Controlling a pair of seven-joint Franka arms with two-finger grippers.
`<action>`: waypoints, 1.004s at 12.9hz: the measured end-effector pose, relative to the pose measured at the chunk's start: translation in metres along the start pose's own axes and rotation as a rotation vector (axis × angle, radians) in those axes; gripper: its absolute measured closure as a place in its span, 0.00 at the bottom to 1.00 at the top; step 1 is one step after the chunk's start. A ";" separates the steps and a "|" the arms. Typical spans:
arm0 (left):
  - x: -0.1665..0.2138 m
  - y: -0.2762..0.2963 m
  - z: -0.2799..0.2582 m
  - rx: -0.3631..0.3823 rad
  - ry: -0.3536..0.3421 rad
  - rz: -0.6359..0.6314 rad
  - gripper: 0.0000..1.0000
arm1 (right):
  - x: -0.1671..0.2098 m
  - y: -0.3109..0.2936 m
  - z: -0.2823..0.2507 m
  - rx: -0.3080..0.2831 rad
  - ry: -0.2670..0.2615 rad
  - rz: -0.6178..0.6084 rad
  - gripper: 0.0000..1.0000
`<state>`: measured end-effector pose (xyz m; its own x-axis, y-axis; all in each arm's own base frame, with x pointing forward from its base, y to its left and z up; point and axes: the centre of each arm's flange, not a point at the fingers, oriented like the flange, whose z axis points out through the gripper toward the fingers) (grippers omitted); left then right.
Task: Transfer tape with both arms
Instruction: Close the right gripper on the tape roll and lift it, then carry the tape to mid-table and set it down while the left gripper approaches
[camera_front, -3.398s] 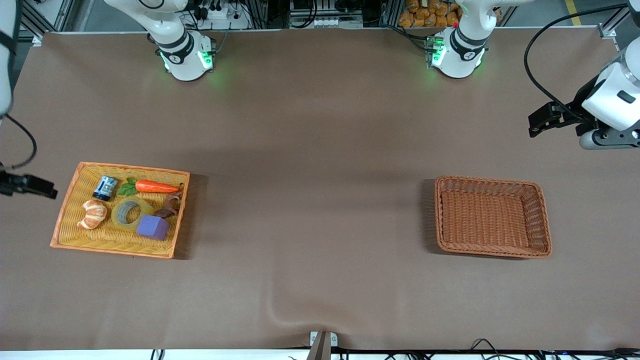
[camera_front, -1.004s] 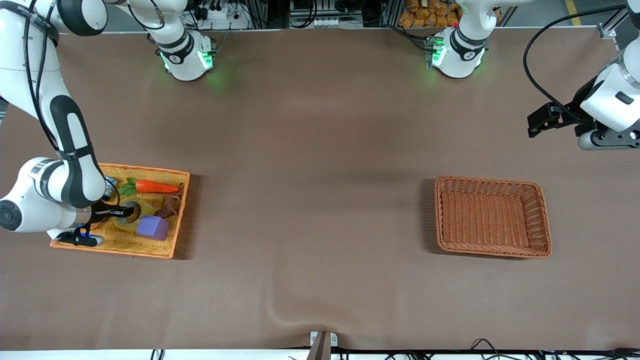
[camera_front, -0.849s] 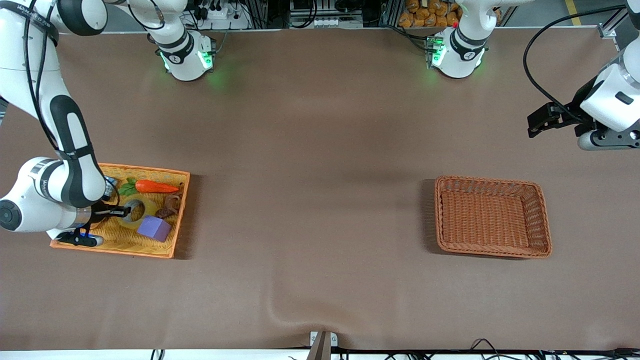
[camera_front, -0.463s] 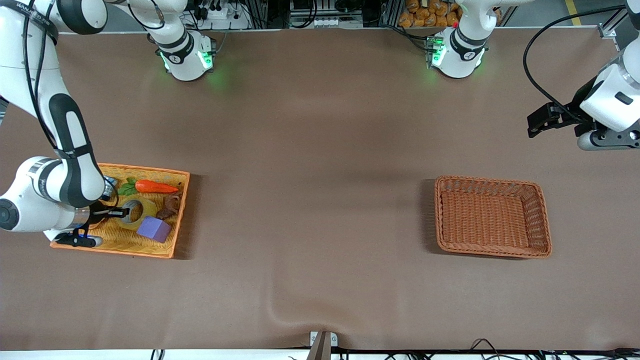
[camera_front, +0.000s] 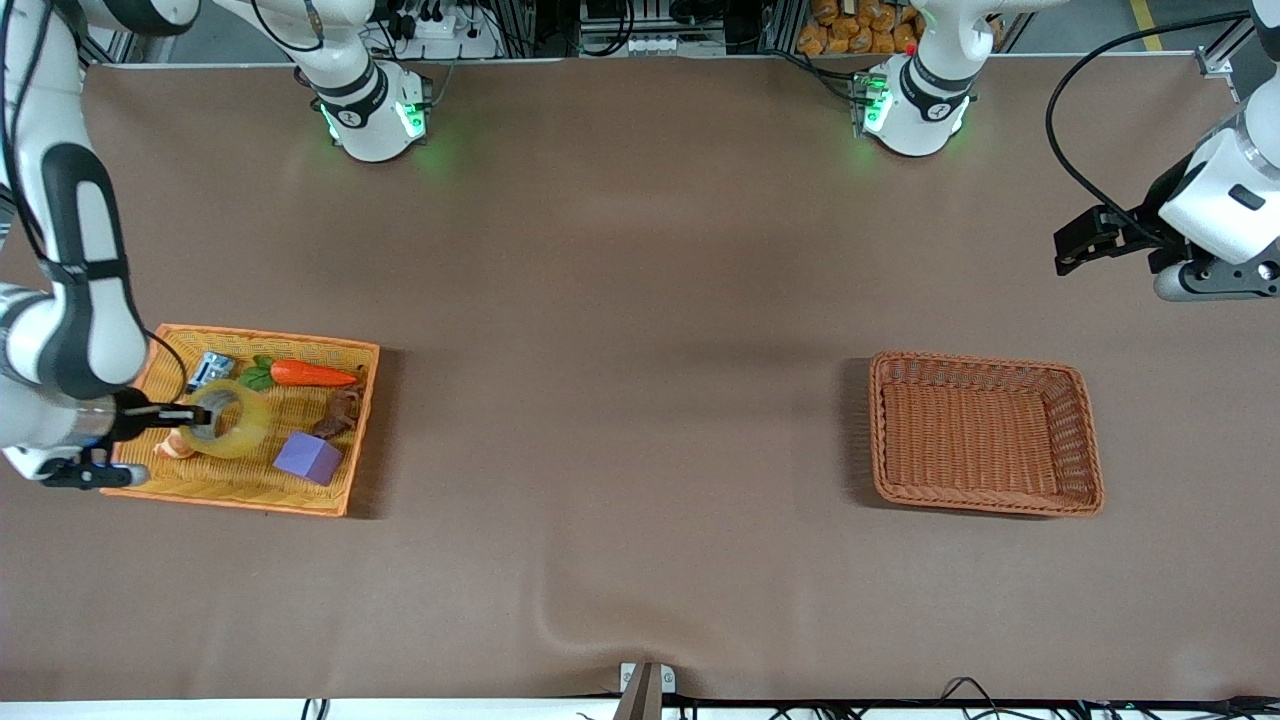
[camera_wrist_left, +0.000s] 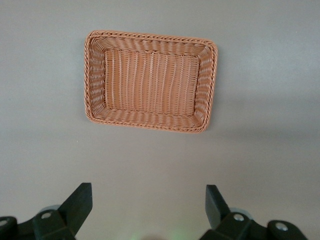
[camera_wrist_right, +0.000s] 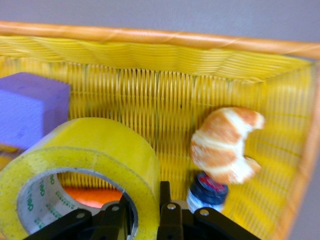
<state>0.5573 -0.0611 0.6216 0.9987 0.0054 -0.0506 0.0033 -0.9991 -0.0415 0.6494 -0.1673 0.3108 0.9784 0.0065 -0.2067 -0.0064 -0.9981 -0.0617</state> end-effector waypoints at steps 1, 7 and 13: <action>0.000 0.000 0.000 0.000 0.000 0.000 0.00 | -0.005 -0.003 -0.024 -0.008 0.004 -0.014 0.77; 0.001 0.000 0.002 0.000 -0.003 0.001 0.00 | -0.003 -0.076 -0.114 -0.025 0.036 -0.135 0.77; 0.003 0.001 0.006 0.000 -0.012 0.002 0.00 | -0.014 -0.268 -0.129 0.004 0.005 -0.056 0.77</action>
<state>0.5602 -0.0619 0.6150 0.9980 0.0038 -0.0625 0.0012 -0.9991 -0.0414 0.6639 0.0917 0.4559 0.9783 0.0621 -0.1977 0.0478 -0.9959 -0.0765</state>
